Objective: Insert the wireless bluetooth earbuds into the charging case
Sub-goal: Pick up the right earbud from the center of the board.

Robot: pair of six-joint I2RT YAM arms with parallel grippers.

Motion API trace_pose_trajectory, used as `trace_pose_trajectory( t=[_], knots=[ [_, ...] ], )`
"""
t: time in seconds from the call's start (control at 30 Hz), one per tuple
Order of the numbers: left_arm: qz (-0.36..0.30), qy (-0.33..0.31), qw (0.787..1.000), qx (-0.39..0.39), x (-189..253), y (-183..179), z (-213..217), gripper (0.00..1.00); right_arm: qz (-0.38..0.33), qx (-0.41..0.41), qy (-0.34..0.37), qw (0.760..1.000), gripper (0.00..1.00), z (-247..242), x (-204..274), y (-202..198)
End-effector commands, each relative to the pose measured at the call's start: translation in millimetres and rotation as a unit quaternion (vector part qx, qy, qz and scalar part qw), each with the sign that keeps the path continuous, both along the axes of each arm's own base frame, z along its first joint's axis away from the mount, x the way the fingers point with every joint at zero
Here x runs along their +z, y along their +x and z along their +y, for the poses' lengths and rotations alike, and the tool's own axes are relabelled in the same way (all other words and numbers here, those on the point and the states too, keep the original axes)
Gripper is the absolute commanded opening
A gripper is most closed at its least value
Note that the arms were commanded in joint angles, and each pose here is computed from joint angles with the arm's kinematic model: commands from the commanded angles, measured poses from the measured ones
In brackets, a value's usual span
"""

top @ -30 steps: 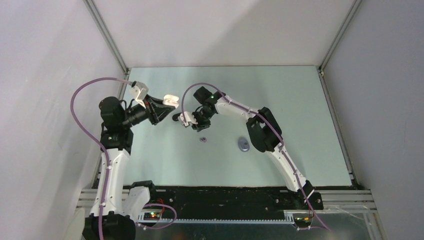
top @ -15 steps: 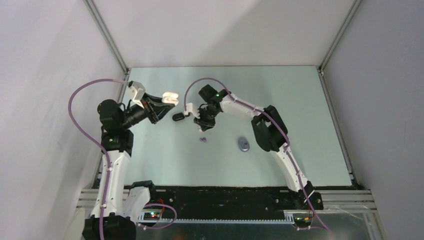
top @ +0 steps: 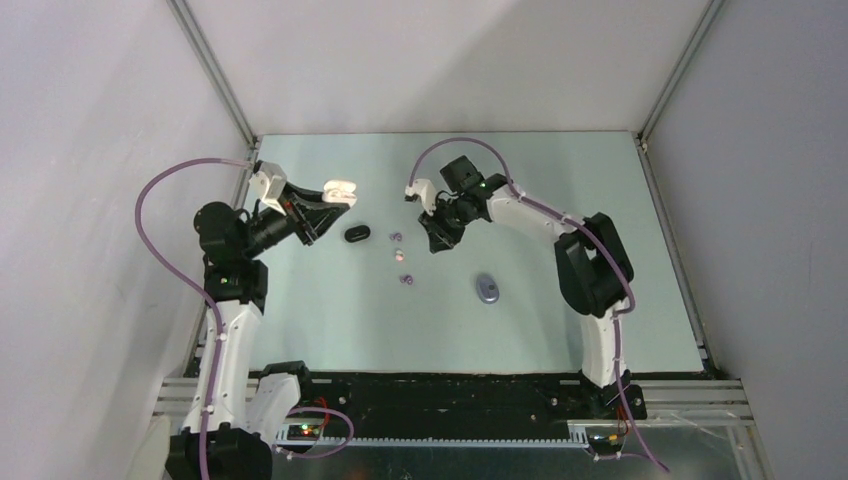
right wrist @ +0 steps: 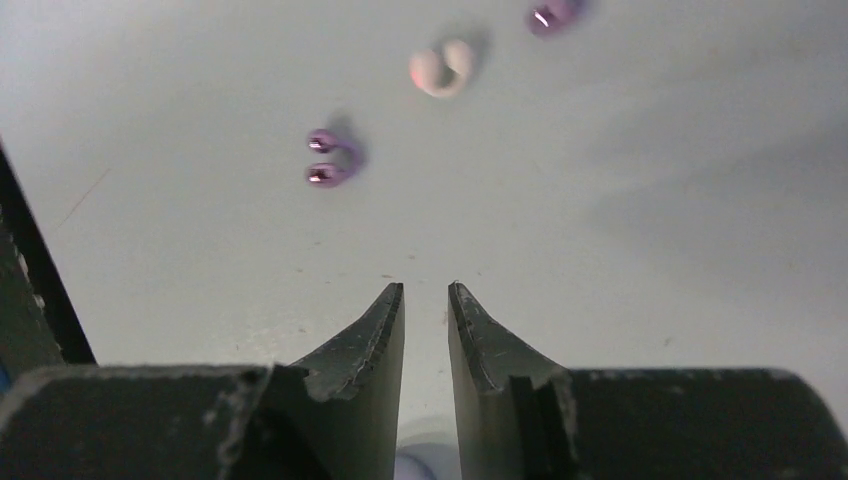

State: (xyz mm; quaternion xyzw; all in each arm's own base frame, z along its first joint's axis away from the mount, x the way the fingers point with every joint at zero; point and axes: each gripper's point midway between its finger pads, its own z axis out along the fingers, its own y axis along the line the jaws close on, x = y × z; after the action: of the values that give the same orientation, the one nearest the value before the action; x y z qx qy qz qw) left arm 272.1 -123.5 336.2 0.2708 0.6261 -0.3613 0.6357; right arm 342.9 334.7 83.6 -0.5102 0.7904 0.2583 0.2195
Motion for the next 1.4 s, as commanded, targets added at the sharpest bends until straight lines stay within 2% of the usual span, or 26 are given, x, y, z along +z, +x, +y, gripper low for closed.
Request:
trace_pose_trajectory(
  t=[0.0,0.07,0.1,0.13,0.17,0.2,0.23,0.3,0.37,0.43,0.5,0.63,0.93,1.37],
  knots=[
    [-0.024,0.001,1.0,0.017,12,0,4,0.0,-0.138,0.19,0.122,0.964,0.28,31,63,-24],
    [-0.023,0.008,1.0,0.019,11,0,5,0.0,-0.219,0.276,0.126,0.927,0.28,40,60,-24],
    [-0.012,0.01,1.0,0.02,6,-1,6,0.0,-0.236,0.301,0.124,0.916,0.28,44,57,-25],
    [-0.018,0.017,1.0,0.02,8,-1,6,0.0,-0.269,0.339,0.12,0.894,0.27,49,53,-19],
    [-0.008,0.018,1.0,0.02,4,-2,7,0.0,-0.26,0.36,0.117,0.888,0.27,48,46,-24],
    [-0.003,0.023,0.999,0.021,2,-2,7,0.0,-0.283,0.392,0.114,0.868,0.27,54,43,-16],
    [-0.003,0.026,0.999,0.023,1,-3,8,0.0,-0.274,0.407,0.111,0.864,0.26,53,38,-20],
    [-0.004,0.037,0.999,0.028,0,-2,11,0.0,-0.297,0.449,0.109,0.836,0.26,60,30,-13],
    [0.009,0.04,0.999,0.032,-4,-4,13,0.0,-0.3,0.47,0.106,0.823,0.26,65,22,-11],
    [0.014,0.043,0.998,0.037,-6,-4,15,0.0,-0.318,0.501,0.105,0.798,0.26,69,16,-10],
    [0.017,0.045,0.998,0.041,-7,-4,17,0.0,-0.32,0.523,0.1,0.783,0.25,71,7,-12],
    [0.019,0.045,0.998,0.049,-8,-2,21,0.0,-0.31,0.557,0.086,0.766,0.25,70,-10,-16],
    [0.023,0.044,0.997,0.057,-11,1,26,0.0,-0.323,0.566,0.068,0.755,0.25,82,-29,-2],
    [0.025,0.038,0.997,0.066,-12,5,32,0.0,-0.323,0.604,0.03,0.728,0.23,81,-56,10]
  ],
)
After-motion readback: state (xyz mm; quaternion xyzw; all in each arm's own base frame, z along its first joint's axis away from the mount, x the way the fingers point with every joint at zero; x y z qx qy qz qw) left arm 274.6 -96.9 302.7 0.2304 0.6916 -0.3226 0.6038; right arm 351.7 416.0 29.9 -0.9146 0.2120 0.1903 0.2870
